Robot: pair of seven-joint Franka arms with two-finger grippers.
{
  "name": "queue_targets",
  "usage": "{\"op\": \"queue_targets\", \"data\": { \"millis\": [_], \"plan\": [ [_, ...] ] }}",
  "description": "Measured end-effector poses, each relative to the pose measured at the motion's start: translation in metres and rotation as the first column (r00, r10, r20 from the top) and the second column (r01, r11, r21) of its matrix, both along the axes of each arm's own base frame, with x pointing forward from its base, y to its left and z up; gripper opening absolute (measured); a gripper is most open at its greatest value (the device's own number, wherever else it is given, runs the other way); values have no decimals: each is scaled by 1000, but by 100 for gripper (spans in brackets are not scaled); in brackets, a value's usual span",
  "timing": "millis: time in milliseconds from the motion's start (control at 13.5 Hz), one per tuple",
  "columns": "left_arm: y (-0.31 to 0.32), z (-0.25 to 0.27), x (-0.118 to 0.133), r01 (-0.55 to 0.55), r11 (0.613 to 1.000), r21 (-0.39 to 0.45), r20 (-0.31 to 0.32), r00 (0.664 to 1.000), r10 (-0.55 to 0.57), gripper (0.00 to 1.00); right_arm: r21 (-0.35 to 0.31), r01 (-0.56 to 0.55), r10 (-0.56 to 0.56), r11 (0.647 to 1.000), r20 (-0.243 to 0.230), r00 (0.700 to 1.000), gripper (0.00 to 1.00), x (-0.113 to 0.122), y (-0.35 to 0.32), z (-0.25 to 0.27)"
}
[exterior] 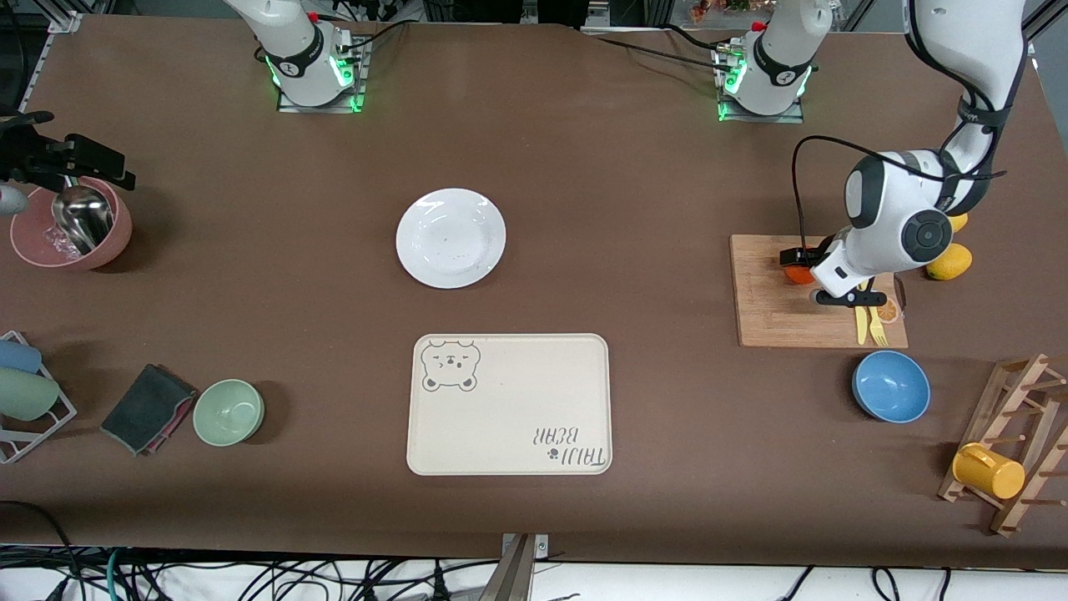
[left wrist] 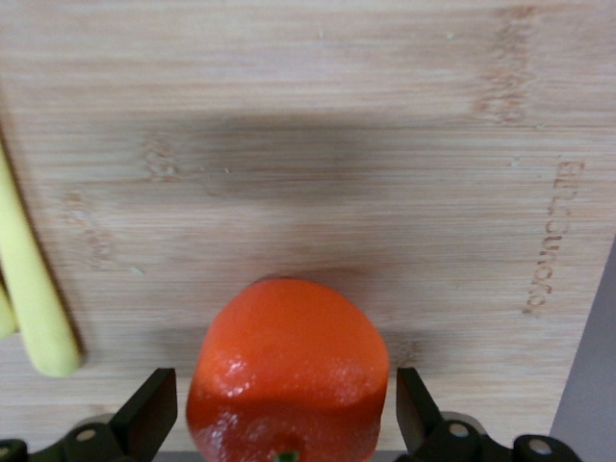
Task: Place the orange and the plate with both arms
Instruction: 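Grasp the orange with the left gripper and lift it, then carry the orange with the left gripper over the white plate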
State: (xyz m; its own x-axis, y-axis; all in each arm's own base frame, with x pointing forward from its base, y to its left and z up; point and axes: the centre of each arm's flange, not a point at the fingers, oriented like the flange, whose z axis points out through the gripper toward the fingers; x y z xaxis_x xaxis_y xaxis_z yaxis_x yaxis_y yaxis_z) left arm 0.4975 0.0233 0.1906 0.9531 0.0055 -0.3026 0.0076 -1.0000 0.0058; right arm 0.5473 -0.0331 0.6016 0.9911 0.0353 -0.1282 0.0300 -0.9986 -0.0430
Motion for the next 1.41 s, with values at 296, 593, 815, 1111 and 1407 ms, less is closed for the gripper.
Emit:
{"op": "queue_targets", "data": {
  "millis": [296,593,815,1111,1407],
  "plan": [
    [-5,-1,4,10,1000,-1,5,1000,-10,74,0,0,0,1000,0,1000,100,0,0,0],
    [-64,32,30,45,999,-13,-39,998,-45,73,0,0,0,1000,-1,1000,100,0,0,0],
    [-183,68,37,-54,997,-47,-37,998,53,73,0,0,0,1000,-1,1000,100,0,0,0],
    [-370,112,3,-201,977,-67,-23,980,200,73,0,0,0,1000,-2,1000,100,0,0,-1],
    [-514,113,-37,-267,960,-88,-53,963,263,73,0,0,0,1000,-5,1000,100,0,0,-2]
  ]
}}
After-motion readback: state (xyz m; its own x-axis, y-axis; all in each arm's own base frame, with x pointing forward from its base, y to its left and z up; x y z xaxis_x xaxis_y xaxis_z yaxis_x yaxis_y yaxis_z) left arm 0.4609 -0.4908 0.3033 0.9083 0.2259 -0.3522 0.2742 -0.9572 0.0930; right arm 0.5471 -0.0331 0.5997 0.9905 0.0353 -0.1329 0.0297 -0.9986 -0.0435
